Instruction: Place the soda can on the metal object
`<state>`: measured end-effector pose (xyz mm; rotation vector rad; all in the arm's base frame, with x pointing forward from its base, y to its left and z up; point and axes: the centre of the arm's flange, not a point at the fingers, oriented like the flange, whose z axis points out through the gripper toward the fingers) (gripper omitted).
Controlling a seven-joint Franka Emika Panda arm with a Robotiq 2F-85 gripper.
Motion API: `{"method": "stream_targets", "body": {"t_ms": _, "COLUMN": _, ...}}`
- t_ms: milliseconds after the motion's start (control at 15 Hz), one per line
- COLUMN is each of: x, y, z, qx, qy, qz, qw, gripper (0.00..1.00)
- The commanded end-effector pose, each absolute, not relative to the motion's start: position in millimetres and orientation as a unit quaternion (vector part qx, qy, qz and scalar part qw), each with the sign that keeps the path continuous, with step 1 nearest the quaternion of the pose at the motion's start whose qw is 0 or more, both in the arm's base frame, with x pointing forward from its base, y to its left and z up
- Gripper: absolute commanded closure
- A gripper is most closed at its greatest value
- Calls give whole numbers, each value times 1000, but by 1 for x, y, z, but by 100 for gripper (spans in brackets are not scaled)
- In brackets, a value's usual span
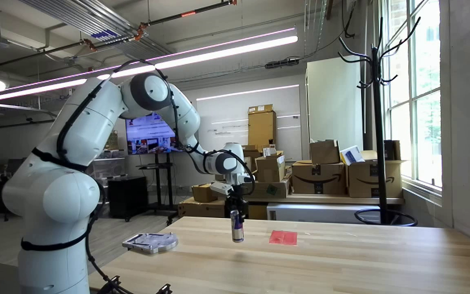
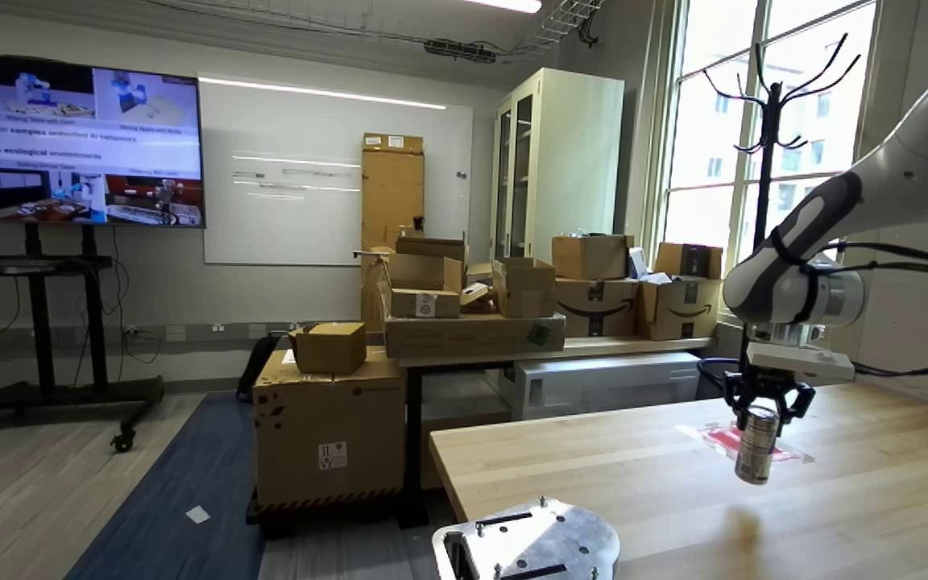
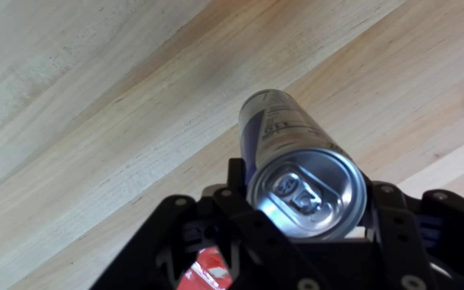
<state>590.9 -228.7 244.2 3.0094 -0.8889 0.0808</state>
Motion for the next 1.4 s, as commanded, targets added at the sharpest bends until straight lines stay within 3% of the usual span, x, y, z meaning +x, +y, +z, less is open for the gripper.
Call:
{"method": "stream_targets", "body": {"t_ms": 0, "x": 566, "y": -183, "z": 320, "qx": 966, "qy": -249, "qz": 62, "qw": -23, "gripper": 67}}
{"method": "stream_targets", "body": {"t_ms": 400, "x": 585, "y": -51, "z": 383, "qx": 984, "qy": -150, "qz": 88, "qw": -37, "gripper": 67}}
{"method": "stream_targets", "body": {"t_ms": 867, "x": 593, "y": 133, "z": 390, "qx": 997, "qy": 1, "qz": 77, "qw": -22, "gripper": 67}}
{"method": "stream_targets", "body": {"t_ms": 1333, "x": 594, "y": 201, "z": 376, "qx": 995, "qy": 71, "qz": 67, "qw": -2, "gripper": 67}}
